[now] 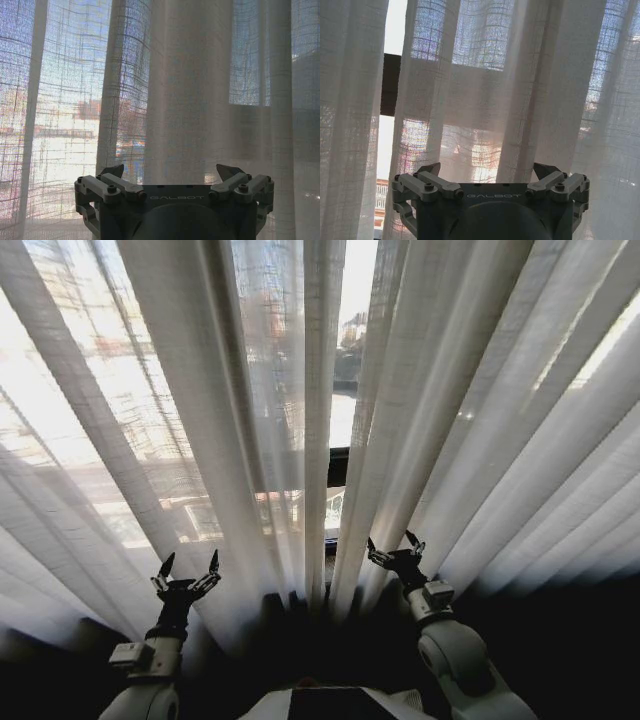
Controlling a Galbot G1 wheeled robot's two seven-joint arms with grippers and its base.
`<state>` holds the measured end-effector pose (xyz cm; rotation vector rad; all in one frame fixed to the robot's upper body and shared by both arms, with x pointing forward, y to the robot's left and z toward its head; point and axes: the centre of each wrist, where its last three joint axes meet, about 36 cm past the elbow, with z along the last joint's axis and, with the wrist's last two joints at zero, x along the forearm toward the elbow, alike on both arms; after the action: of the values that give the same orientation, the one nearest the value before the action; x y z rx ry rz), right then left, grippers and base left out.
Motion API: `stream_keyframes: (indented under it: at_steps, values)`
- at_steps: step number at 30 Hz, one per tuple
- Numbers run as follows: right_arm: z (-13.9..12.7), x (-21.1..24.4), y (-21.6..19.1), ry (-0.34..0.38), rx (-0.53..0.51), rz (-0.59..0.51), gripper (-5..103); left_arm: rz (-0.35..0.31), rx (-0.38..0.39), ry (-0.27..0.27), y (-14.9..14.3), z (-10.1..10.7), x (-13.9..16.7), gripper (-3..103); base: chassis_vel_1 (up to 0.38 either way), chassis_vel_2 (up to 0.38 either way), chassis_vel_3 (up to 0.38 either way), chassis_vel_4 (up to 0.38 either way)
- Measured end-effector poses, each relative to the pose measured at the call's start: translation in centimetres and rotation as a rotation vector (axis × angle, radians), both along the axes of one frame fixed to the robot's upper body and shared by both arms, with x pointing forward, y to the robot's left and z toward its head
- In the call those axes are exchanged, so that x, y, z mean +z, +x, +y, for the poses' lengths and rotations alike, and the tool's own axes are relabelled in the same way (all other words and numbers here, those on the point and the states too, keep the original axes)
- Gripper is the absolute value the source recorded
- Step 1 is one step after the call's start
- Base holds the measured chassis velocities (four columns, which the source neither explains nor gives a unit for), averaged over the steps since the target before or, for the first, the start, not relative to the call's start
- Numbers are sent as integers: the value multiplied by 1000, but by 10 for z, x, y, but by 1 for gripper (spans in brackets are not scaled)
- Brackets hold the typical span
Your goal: Open the curtains by pulling them apart, changing their state from closed to fully open.
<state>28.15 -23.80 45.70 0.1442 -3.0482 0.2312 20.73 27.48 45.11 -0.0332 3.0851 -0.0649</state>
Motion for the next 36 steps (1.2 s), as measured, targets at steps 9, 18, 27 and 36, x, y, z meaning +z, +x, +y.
stream_keyframes:
  at_steps: [9, 18, 27, 36]
  values:
    - [0, 1, -1, -5, -1, -1, 100, -4, -1, 0, 1, 1, -2, 100, 0, 0, 0, 0]
    - [2, 0, -1, -2, 3, 0, 100, -9, 1, 0, 0, 2, -5, 100, 28, -31, -31, 21]
    - [14, -3, 2, 25, 62, 13, 100, -3, 7, 0, -5, 2, -7, 100, 12, -8, -12, 8]
    - [40, -2, 13, 129, 162, 69, 100, -1, 24, 7, -11, -2, -2, 100, 0, 0, 0, 0]
